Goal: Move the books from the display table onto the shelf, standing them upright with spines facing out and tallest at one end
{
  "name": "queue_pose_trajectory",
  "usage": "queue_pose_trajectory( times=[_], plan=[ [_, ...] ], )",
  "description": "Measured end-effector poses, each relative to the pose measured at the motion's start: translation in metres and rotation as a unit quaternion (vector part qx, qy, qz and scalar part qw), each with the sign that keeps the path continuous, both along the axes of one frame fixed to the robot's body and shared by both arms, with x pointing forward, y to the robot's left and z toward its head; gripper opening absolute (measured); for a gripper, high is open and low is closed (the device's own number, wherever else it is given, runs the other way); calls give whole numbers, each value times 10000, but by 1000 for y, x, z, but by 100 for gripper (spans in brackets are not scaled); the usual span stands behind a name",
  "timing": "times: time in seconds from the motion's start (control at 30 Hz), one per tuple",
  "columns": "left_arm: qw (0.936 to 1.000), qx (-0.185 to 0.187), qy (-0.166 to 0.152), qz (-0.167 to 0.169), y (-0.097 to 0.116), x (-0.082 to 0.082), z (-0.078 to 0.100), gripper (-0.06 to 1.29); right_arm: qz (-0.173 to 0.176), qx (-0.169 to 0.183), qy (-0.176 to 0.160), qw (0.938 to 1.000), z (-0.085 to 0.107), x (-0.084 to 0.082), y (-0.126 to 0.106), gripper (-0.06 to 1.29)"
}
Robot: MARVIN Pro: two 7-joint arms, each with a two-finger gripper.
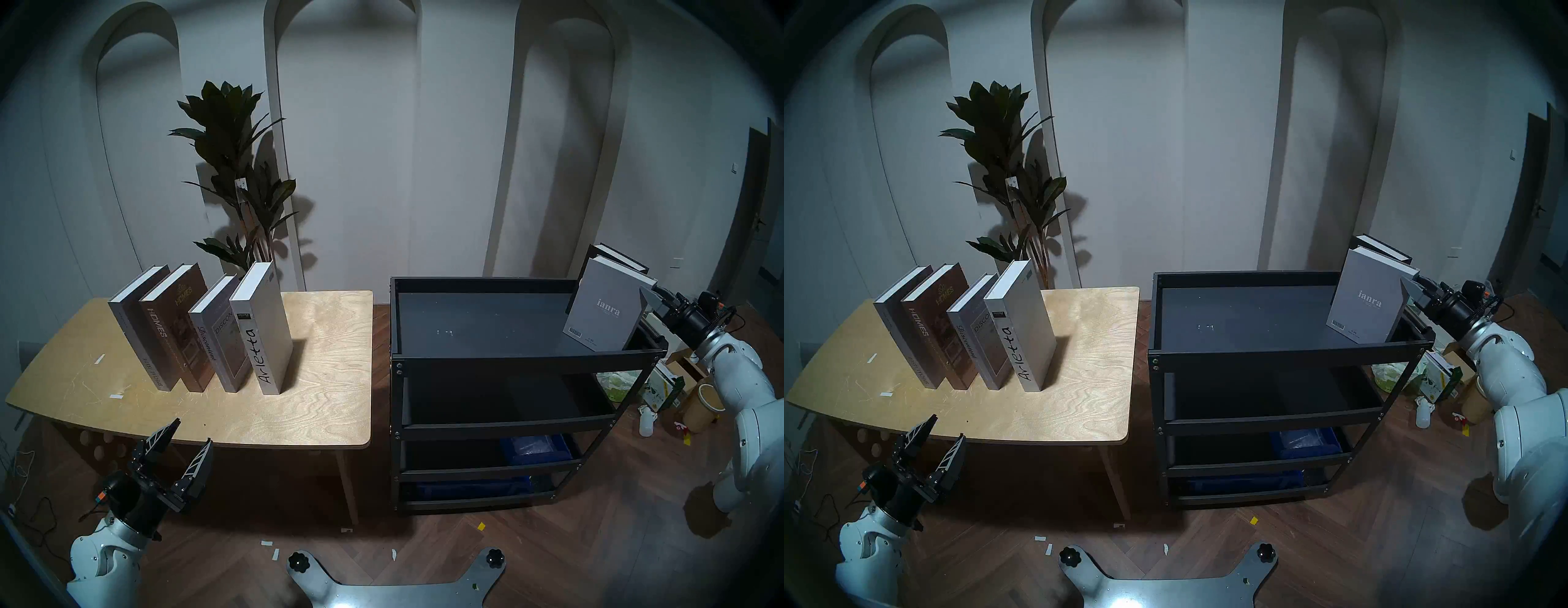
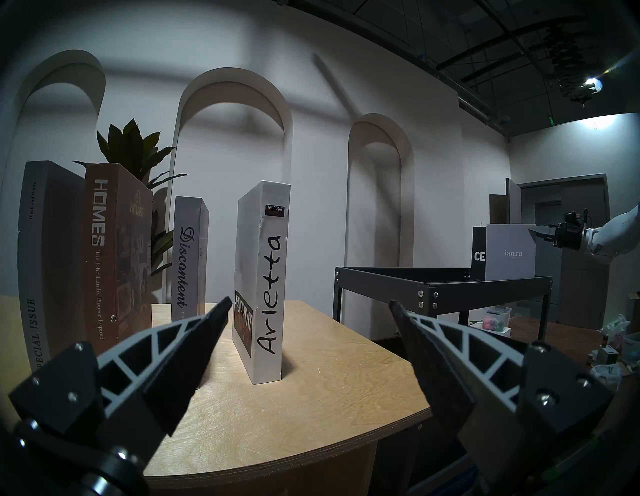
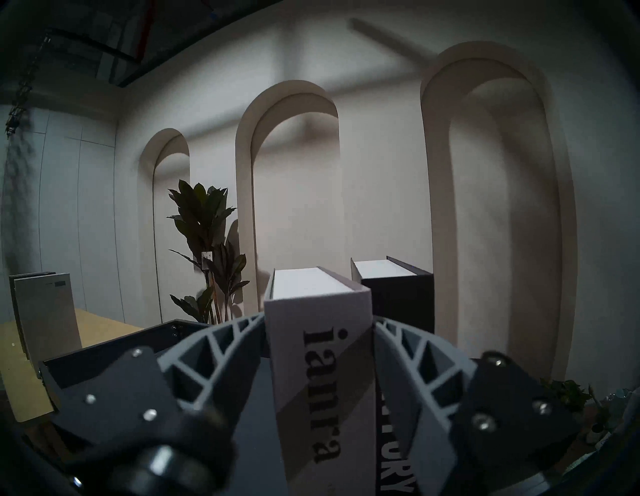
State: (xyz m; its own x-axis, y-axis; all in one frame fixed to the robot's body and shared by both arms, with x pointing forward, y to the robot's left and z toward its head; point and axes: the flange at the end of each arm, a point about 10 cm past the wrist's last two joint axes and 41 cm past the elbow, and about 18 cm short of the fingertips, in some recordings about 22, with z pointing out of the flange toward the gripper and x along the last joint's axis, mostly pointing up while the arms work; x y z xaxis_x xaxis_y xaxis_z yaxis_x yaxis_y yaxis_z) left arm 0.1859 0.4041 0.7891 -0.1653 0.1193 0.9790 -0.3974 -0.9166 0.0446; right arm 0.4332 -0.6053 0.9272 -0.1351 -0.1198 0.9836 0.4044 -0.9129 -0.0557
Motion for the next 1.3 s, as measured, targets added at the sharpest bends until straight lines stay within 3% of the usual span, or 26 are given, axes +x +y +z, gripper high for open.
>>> queue_pose_trajectory(
  times=[0.03, 0.07, 0.33, 0.57, 0.8, 0.93, 1.3],
  plan=[
    [10000, 0, 0, 0, 0, 0, 0, 125, 12, 0, -13, 10000, 0, -1, 0, 79],
    [10000, 0, 0, 1, 0, 0, 0, 125, 20, 0, -21, 10000, 0, -1, 0, 72],
    [10000, -1, 1, 2, 0, 0, 0, 125, 116, -3, -185, 9998, -3, -5, 4, 64],
    [10000, -1, 0, 2, 0, 0, 0, 125, -102, -85, -538, 9985, -10, -6, 9, 64],
    [10000, -4, 2, 2, 0, 0, 0, 125, -156, -39, -817, 9965, -28, -6, 24, 60],
    [10000, -4, 3, 3, 0, 0, 0, 125, -202, 14, -1013, 9946, -33, -4, 33, 41],
    [10000, -4, -3, 4, 0, 1, 0, 125, -421, 232, -1491, 9876, -48, 2, 61, 37]
  ],
)
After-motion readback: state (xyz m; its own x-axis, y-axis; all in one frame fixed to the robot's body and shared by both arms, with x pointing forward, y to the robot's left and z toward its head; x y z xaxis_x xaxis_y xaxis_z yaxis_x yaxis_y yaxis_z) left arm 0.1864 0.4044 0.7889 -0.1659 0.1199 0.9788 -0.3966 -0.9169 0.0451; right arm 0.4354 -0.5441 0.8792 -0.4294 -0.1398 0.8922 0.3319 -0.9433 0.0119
